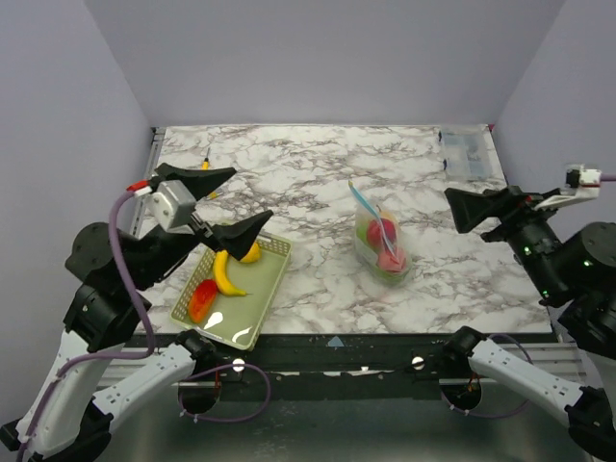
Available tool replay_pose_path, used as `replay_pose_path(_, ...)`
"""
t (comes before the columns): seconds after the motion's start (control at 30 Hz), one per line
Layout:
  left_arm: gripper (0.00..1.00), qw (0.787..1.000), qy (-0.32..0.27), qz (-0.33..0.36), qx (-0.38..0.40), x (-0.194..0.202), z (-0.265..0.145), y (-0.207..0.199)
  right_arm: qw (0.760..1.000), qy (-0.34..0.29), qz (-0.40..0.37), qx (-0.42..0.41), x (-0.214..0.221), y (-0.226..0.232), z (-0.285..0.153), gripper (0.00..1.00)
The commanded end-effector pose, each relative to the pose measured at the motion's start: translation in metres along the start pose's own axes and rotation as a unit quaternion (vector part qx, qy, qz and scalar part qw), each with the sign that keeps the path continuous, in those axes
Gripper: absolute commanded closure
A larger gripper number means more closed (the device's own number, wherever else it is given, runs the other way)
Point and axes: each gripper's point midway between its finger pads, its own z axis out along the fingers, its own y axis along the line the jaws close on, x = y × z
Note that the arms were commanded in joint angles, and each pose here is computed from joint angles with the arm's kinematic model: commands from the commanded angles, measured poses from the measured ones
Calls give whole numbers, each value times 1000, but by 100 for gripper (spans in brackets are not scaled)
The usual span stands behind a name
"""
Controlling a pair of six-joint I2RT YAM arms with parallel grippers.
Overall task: Place the food in the zip-top bag and seal the zipper
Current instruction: Reset both arms
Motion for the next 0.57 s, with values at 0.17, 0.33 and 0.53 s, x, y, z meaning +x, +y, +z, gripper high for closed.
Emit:
replay_pose_path(0.17, 1, 986, -95, 12, -135, -62, -36, 39, 990, -119, -1, 74, -66, -35, -38, 0)
replay_pose_path(0.33, 1, 978, -119, 36, -169, -84, -52, 49, 985, -161, 11, 61, -86, -39, -63, 0)
replay_pose_path(0.53, 1, 973, -124, 51, -187, -90, -58, 54, 989, -141, -10, 47, -76, -36, -63, 0)
